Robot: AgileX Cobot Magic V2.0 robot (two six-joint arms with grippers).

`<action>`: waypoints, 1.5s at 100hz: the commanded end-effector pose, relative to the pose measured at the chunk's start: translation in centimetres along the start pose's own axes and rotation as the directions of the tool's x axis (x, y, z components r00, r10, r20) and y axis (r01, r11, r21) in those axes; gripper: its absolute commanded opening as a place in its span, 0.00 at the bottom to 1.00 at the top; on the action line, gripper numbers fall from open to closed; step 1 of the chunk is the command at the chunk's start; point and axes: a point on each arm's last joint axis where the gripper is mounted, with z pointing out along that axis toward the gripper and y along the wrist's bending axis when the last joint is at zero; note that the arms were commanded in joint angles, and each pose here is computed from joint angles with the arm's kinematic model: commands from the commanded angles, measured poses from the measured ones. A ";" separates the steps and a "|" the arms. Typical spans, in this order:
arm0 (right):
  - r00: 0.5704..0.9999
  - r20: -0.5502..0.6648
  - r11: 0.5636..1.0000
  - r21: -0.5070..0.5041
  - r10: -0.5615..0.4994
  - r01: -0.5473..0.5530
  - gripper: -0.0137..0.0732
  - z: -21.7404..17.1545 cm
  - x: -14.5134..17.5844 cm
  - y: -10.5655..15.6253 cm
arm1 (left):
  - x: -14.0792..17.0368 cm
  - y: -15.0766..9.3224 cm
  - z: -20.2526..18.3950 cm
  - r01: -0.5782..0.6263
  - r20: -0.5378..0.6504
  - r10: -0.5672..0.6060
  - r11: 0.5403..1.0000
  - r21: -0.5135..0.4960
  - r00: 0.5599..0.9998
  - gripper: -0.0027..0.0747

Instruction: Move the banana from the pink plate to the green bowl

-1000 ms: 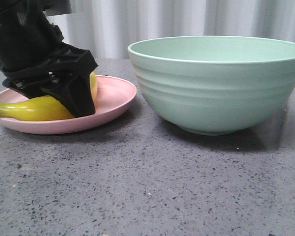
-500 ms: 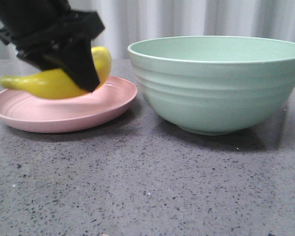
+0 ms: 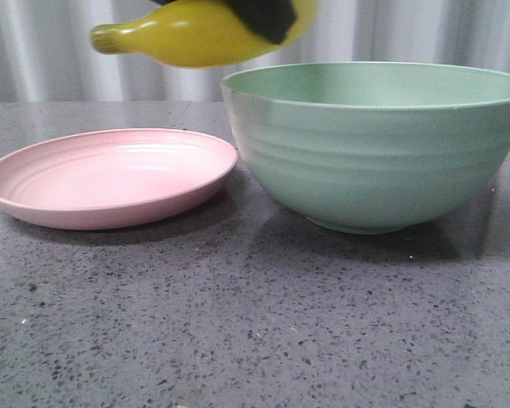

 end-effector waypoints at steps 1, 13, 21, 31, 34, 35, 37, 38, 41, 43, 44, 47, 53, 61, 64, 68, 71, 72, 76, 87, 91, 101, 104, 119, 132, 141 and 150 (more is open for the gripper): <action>0.994 0.077 0.992 -0.106 0.078 -0.069 0.72 -0.1 -2.7 1.6 | -1.3 -2.2 -2.2 -0.033 0.123 0.027 0.998 0.049 0.992 0.20; 0.983 0.022 0.967 -0.182 0.183 -0.176 0.71 1.8 -3.7 2.5 | -1.2 -3.7 -2.0 -0.057 0.123 0.046 0.995 0.087 0.991 0.20; 0.969 -0.027 0.946 -0.209 0.247 -0.247 0.71 3.3 -3.9 2.8 | -1.1 -4.3 -1.9 -0.065 0.123 0.052 0.992 0.107 0.991 0.20; 0.947 -0.094 0.919 -0.228 0.308 -0.322 0.71 5.0 -3.8 3.0 | -1.1 -4.8 -1.8 -0.070 0.131 0.054 0.990 0.122 0.990 0.20; 0.939 -0.114 0.911 -0.230 0.324 -0.342 0.71 5.5 -3.7 3.1 | -1.1 -4.9 -1.8 -0.071 0.135 0.054 0.990 0.122 0.989 0.20; 0.938 -0.120 0.910 -0.228 0.326 -0.346 0.71 5.7 -3.7 3.1 | -1.1 -4.9 -1.8 -0.072 0.135 0.056 0.990 0.123 0.989 0.20; 0.934 -0.127 0.907 -0.229 0.333 -0.355 0.71 5.9 -3.7 3.1 | -1.2 -4.9 -1.8 -0.072 0.137 0.055 0.990 0.123 0.989 0.20; 0.933 -0.132 0.906 -0.227 0.335 -0.358 0.71 6.1 -3.6 3.1 | -1.2 -4.9 -1.8 -0.072 0.139 0.055 0.990 0.123 0.989 0.20; 0.930 -0.143 0.905 -0.221 0.339 -0.364 0.71 6.6 -3.5 3.0 | -1.2 -4.9 -1.8 -0.074 0.140 0.057 0.990 0.122 0.989 0.20; 0.929 -0.149 0.905 -0.217 0.339 -0.366 0.71 6.8 -3.4 3.0 | -1.2 -4.9 -1.8 -0.074 0.141 0.056 0.990 0.122 0.988 0.20; 0.928 -0.151 0.905 -0.216 0.340 -0.366 0.71 6.9 -3.4 3.0 | -1.2 -4.9 -1.8 -0.074 0.141 0.056 0.990 0.122 0.988 0.20; 0.926 -0.161 0.905 -0.209 0.341 -0.370 0.71 7.3 -3.3 2.9 | -1.2 -4.9 -1.8 -0.078 0.142 0.061 0.990 0.121 0.988 0.20; 0.924 -0.171 0.905 -0.203 0.342 -0.373 0.71 7.7 -3.2 2.9 | -1.2 -4.9 -1.8 -0.080 0.142 0.063 0.989 0.121 0.988 0.20; 0.922 -0.178 0.905 -0.199 0.344 -0.376 0.71 8.0 -3.1 2.9 | -1.2 -4.9 -1.8 -0.080 0.140 0.063 0.989 0.121 0.988 0.20; 0.922 -0.178 0.905 -0.199 0.344 -0.376 0.71 8.0 -3.1 2.9 | -1.2 -4.9 -1.8 -0.080 0.139 0.063 0.989 0.122 0.988 0.20; 0.922 -0.178 0.905 -0.199 0.344 -0.376 0.69 8.0 -3.1 2.9 | -1.2 -4.9 -1.8 -0.080 0.139 0.063 0.989 0.122 0.988 0.20; 0.922 -0.178 0.905 -0.199 0.344 -0.376 0.67 8.0 -3.1 2.9 | -1.2 -4.9 -1.9 -0.081 0.140 0.063 0.989 0.122 0.988 0.20; 0.922 -0.178 0.905 -0.199 0.344 -0.376 0.65 8.0 -3.1 2.9 | -1.2 -4.9 -1.9 -0.084 0.143 0.066 0.989 0.121 0.988 0.20; 0.922 -0.178 0.905 -0.199 0.344 -0.376 0.61 8.0 -3.1 2.9 | -1.2 -4.9 -1.9 -0.096 0.145 0.078 0.988 0.119 0.986 0.21; 0.922 -0.180 0.905 -0.199 0.343 -0.376 0.44 8.0 -3.1 2.9 | -1.4 -4.9 -2.0 -0.099 0.156 0.081 0.988 0.116 0.984 0.34; 0.922 -0.180 0.905 -0.200 0.344 -0.377 0.37 8.0 -3.1 2.9 | -1.4 -4.9 -2.0 -0.102 0.156 0.084 0.988 0.112 0.984 0.39; 0.920 -0.181 0.903 -0.201 0.347 -0.379 0.23 8.0 -3.1 2.9 | -1.4 -4.9 -2.0 -0.102 0.156 0.084 0.988 0.112 0.984 0.47; 0.921 -0.179 0.903 -0.201 0.347 -0.379 0.19 8.0 -3.1 2.9 | -1.4 -4.9 -2.0 -0.102 0.156 0.084 0.988 0.112 0.984 0.47; 0.922 -0.152 0.902 -0.201 0.356 -0.382 0.10 7.9 -3.4 2.7 | -1.8 -5.1 -2.6 -0.111 0.172 0.091 0.988 0.111 0.981 0.47; 0.926 -0.067 0.907 -0.190 0.371 -0.376 0.10 7.6 -4.2 1.8 | -2.5 -5.3 -3.4 -0.124 0.200 0.100 0.986 0.111 0.975 0.47; 0.934 0.004 0.922 -0.167 0.356 -0.350 0.10 7.3 -4.8 0.7 | -2.7 -5.4 -3.8 -0.132 0.210 0.107 0.986 0.107 0.972 0.47; 0.943 0.058 0.939 -0.133 0.327 -0.317 0.10 7.3 -5.2 -0.2 | -2.8 -5.4 -3.9 -0.136 0.210 0.112 0.985 0.102 0.971 0.47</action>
